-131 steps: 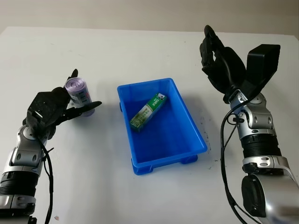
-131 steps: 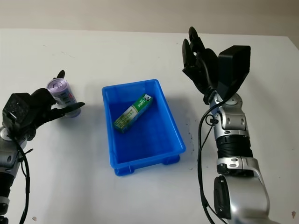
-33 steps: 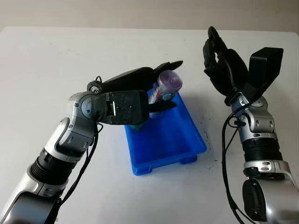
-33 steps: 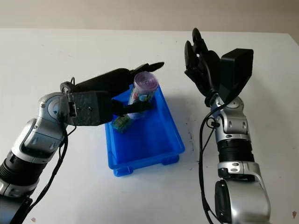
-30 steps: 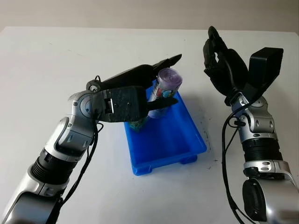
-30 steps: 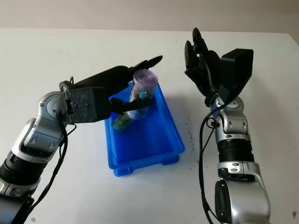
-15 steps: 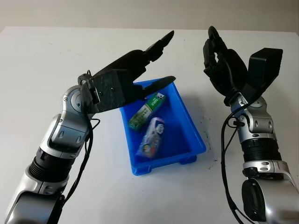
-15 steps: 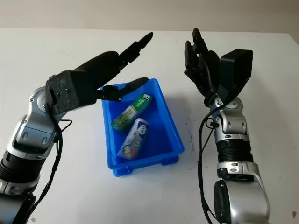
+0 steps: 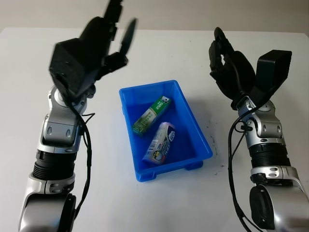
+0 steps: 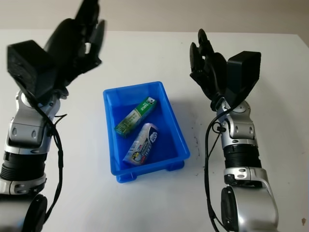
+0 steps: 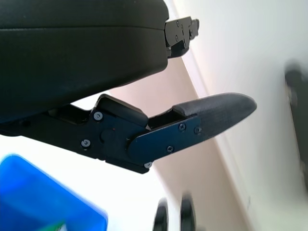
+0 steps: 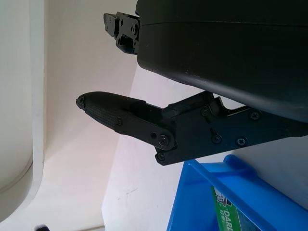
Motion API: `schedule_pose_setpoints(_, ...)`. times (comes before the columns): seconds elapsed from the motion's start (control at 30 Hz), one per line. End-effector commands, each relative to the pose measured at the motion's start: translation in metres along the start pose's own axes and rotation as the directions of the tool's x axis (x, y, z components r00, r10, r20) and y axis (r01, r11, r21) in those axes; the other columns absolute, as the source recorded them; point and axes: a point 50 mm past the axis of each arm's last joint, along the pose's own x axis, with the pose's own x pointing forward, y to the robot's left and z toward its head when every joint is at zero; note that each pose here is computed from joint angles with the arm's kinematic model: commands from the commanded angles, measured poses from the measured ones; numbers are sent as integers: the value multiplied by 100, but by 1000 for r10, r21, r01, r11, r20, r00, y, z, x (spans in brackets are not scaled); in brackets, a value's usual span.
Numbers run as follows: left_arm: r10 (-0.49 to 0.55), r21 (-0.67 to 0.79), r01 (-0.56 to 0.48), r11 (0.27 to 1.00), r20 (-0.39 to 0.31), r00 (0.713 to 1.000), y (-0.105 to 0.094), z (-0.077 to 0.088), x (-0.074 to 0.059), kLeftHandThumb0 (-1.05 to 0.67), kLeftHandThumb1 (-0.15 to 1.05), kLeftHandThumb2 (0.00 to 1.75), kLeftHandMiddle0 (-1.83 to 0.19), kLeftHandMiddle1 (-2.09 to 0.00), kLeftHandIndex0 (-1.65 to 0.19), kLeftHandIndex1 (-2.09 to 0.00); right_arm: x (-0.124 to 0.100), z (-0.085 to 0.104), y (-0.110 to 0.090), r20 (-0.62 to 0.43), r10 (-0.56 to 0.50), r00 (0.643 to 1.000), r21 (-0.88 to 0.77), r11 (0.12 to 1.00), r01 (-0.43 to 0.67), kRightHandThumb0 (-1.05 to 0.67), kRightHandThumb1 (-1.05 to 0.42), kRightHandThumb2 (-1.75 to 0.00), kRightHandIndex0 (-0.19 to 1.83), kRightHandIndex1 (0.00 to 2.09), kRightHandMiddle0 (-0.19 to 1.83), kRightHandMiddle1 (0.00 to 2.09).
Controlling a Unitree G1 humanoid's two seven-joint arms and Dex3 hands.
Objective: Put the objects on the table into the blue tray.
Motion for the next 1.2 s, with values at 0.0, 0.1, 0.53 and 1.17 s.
schedule_pose_setpoints(0.0,54,-15,-55,998,-43,998,9,-16,-7,-90,105,76,18,-1,18,-1,0,1,2,32,-6,999,6,1000,6,-69,-105,-75,-19,0,-19,0)
schedule_pose_setpoints(0.1,117,-6,-119,993,-109,987,25,-40,-15,-86,105,81,19,0,19,0,0,1,3,39,-4,999,12,1000,4,-73,-105,-76,-19,0,-19,0)
schedule_pose_setpoints(0.53,166,-41,-177,983,-189,968,47,-84,-32,-85,105,73,19,0,19,0,-4,-6,5,42,-42,998,4,999,42,-75,-105,-77,-19,0,-19,0)
schedule_pose_setpoints(1.17,37,-95,-56,994,-186,982,20,-90,-38,-86,105,74,19,0,19,0,-4,-9,4,39,-44,998,15,999,43,-74,-105,-78,-19,0,-19,0)
